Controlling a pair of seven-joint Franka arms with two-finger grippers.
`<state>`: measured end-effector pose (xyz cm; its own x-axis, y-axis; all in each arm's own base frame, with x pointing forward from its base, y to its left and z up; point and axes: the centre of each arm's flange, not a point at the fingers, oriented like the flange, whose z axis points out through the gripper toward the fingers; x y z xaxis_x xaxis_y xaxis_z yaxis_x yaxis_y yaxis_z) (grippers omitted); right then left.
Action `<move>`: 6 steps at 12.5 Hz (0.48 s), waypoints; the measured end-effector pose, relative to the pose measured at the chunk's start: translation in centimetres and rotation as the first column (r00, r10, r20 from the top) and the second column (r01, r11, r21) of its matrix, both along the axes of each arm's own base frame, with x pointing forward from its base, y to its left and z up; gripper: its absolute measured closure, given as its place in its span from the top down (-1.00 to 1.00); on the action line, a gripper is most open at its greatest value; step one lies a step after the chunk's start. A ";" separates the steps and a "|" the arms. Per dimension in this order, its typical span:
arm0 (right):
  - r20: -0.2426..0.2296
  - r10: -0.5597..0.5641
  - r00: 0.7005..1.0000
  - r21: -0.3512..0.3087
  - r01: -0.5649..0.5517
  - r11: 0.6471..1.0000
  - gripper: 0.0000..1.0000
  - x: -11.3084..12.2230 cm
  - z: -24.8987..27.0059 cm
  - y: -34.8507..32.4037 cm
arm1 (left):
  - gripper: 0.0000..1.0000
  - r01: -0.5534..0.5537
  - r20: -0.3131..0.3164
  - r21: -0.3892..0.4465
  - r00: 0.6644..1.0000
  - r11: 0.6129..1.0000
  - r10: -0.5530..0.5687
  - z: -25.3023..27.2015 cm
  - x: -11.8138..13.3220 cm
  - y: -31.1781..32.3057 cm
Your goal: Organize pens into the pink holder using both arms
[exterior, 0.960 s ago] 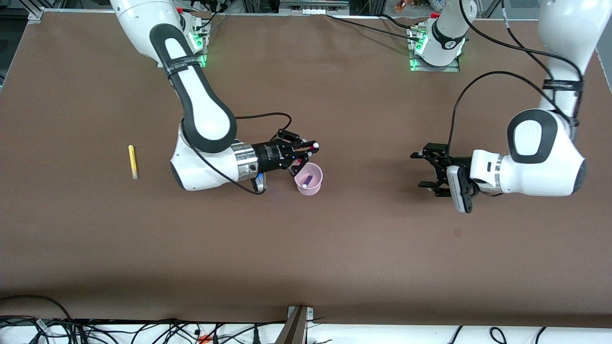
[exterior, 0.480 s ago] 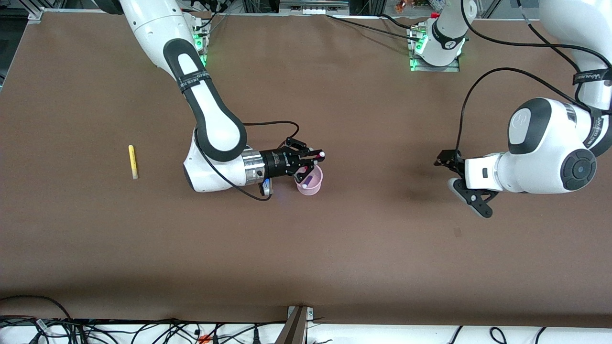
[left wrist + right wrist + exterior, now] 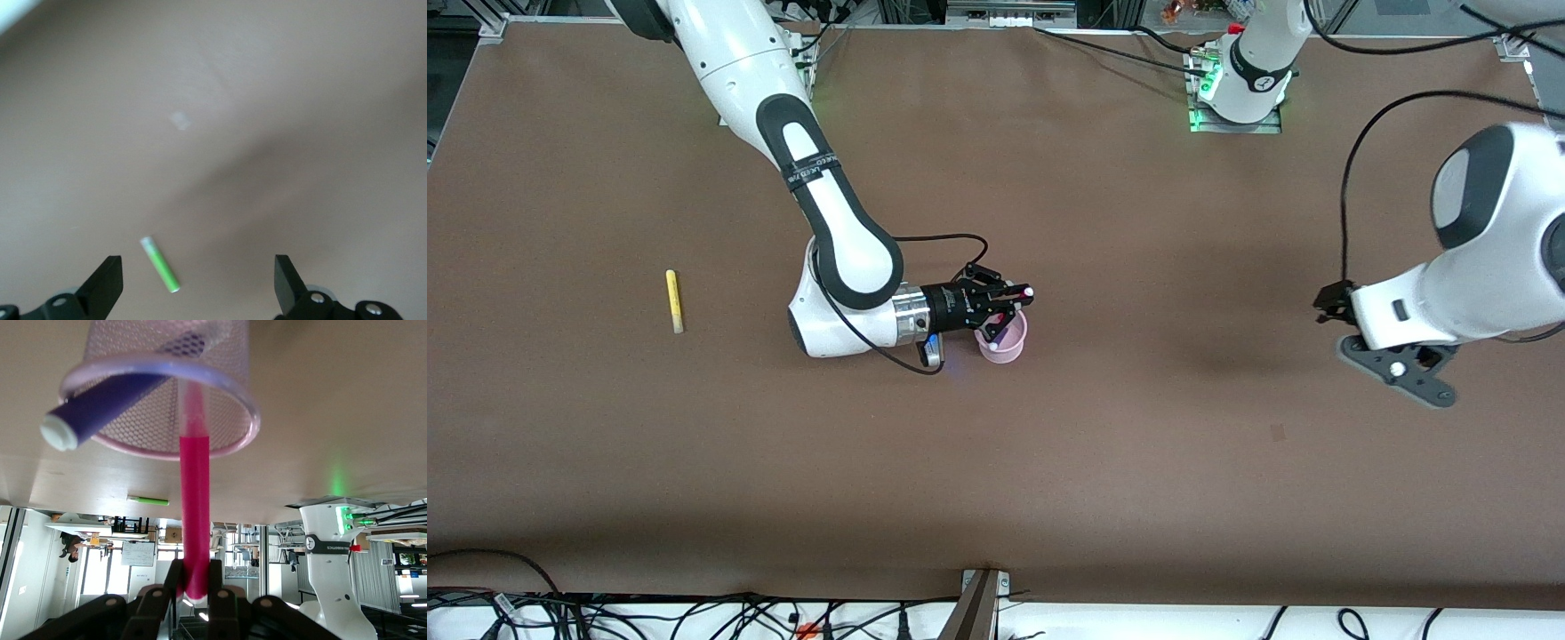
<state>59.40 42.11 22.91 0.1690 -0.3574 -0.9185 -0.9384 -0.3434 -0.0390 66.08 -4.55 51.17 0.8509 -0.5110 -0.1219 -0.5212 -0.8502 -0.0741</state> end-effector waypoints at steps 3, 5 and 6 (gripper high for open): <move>0.014 0.001 1.000 -0.001 -0.001 1.000 -0.07 0.1 -0.4 -0.2 | 1.00 -0.110 0.119 0.013 0.987 0.994 0.108 7.3 -0.9 2.8; 0.044 -0.002 0.999 -0.009 0.003 1.000 0.39 0.9 0.4 -0.8 | 1.00 -0.256 0.142 -0.022 0.956 0.966 0.257 9.0 -1.7 3.7; 0.081 0.012 0.997 -0.030 -0.009 1.000 0.63 1.5 1.1 -1.4 | 1.00 -0.328 0.121 -0.052 0.936 0.943 0.332 9.2 -2.7 3.4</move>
<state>60.93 40.73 23.99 0.2462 -0.3822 -0.8907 -0.9289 -0.3553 -0.1043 63.41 -1.14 60.40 0.9796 -0.2010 0.0085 -0.1993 -0.9756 -0.0923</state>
